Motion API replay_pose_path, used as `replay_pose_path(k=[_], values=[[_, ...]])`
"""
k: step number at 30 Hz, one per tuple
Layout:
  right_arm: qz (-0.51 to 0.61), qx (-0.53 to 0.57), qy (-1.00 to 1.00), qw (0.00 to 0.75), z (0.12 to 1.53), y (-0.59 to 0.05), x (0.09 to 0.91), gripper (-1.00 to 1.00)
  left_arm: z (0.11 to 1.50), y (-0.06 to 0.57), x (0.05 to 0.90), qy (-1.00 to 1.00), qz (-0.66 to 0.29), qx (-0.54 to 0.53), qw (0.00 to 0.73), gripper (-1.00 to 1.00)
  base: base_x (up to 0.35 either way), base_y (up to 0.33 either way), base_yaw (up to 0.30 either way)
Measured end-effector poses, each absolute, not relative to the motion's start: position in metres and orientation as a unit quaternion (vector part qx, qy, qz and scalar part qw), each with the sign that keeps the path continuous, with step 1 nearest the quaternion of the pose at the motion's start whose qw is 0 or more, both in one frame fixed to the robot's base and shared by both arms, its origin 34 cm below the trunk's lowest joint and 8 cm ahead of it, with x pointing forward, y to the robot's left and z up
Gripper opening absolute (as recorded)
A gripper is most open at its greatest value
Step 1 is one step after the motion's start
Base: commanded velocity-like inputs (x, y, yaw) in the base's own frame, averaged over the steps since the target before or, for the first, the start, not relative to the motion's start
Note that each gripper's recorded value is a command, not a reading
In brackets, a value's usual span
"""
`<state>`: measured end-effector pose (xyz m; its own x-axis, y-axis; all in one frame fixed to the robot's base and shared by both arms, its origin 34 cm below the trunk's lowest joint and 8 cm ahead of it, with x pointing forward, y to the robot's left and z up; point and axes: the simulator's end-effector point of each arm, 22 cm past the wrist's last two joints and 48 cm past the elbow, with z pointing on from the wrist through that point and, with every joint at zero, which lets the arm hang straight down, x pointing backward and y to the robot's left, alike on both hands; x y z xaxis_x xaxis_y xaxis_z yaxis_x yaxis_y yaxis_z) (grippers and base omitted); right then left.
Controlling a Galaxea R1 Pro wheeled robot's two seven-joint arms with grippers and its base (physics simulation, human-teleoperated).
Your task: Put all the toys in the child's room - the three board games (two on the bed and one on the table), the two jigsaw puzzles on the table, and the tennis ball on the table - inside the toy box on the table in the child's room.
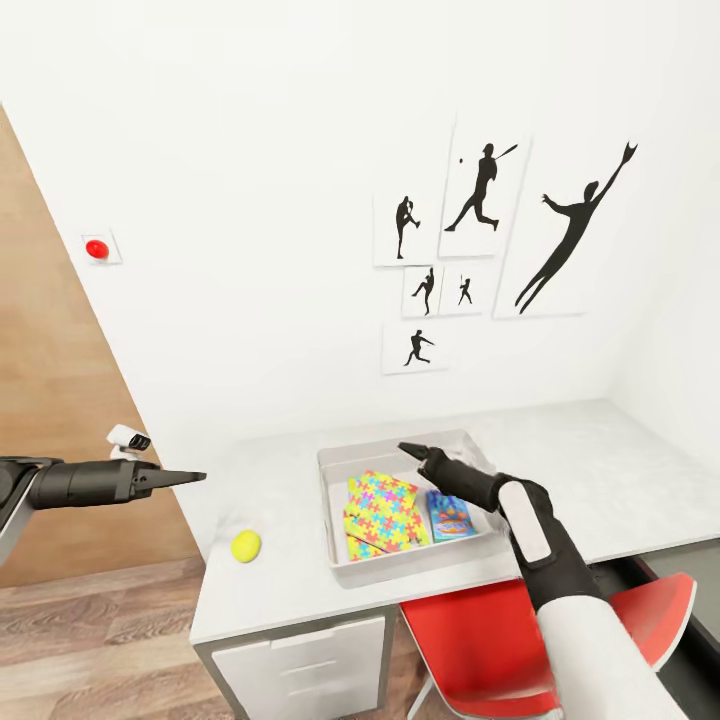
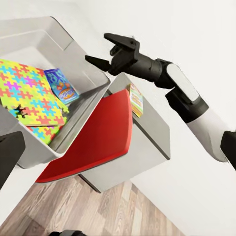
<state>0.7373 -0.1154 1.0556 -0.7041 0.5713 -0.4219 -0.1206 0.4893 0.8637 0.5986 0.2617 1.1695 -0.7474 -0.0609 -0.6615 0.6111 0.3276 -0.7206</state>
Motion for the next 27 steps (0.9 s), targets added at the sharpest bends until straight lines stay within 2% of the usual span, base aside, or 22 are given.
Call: replay_pose_path(k=[4,12,27], values=[[0.530,0.107,0.745,0.391,1.087,-0.129,0.725,1.00,1.170,0.261,0.599,0.755,-0.551,0.182,0.305,1.00,0.000,0.000,-0.004],[0.552,0.091,0.701,0.441,1.105,-0.148,0.709,1.00,1.175,0.259,0.597,0.752,-0.551,0.186,0.309,1.00,0.000,0.000,-0.079],[0.583,0.069,0.670,0.455,1.129,-0.145,0.692,1.00,1.187,0.261,0.593,0.747,-0.550,0.192,0.320,1.00,-0.064,0.000,-0.033]])
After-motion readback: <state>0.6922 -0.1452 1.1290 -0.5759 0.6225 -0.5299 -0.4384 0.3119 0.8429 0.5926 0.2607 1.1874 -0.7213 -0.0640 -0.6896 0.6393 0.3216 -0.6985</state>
